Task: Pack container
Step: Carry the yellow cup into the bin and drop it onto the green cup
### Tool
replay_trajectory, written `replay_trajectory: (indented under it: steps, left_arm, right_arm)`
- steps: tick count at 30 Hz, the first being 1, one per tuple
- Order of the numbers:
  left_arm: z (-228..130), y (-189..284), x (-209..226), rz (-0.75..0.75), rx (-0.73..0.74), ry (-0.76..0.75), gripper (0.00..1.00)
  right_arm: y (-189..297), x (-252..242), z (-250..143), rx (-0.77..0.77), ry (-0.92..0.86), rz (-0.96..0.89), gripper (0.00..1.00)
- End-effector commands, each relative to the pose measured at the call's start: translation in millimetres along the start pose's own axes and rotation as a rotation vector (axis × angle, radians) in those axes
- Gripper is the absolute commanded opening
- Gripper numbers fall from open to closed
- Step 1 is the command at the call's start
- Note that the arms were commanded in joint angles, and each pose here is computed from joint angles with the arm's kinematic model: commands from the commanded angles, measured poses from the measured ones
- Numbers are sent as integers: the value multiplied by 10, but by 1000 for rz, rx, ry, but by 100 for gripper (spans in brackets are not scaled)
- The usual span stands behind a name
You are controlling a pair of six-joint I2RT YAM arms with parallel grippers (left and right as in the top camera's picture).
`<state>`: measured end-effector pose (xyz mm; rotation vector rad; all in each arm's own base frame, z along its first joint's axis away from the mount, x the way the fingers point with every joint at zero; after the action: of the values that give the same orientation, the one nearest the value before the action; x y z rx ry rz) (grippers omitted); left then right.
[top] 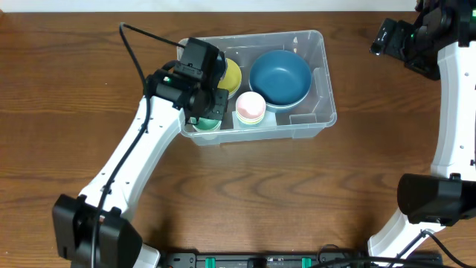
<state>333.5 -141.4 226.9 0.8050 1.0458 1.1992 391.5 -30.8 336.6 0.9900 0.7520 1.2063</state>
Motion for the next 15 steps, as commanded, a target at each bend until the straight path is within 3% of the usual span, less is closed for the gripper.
replay_trajectory:
  steps: [1, 11, 13, 15]
  left_arm:
    - [14, -1, 40, 40, -6, 42, 5]
    - [-61, -1, 67, 58, 35, 53, 6]
    - [-72, -2, 71, 60, 41, 54, 17]
    - [-78, -2, 73, 62, 45, 54, 41]
  right_arm:
    - [103, -6, -14, -23, -13, 4, 99]
    - [103, -6, -14, -23, -13, 4, 99]
    - [103, -6, -14, -23, -13, 4, 99]
    - [103, -6, -14, -23, -13, 4, 99]
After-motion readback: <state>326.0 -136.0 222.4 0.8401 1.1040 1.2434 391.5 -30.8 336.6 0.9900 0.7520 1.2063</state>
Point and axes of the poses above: each gripper's point midway between its finger pads, its own y axis back along the fingers, its own x axis along the line the jaws close on, z = x × y, the point moved 7 cm from there along y, back along the fingers, and after that the axes turned 14 degrees about y, right-handed, at the moved point
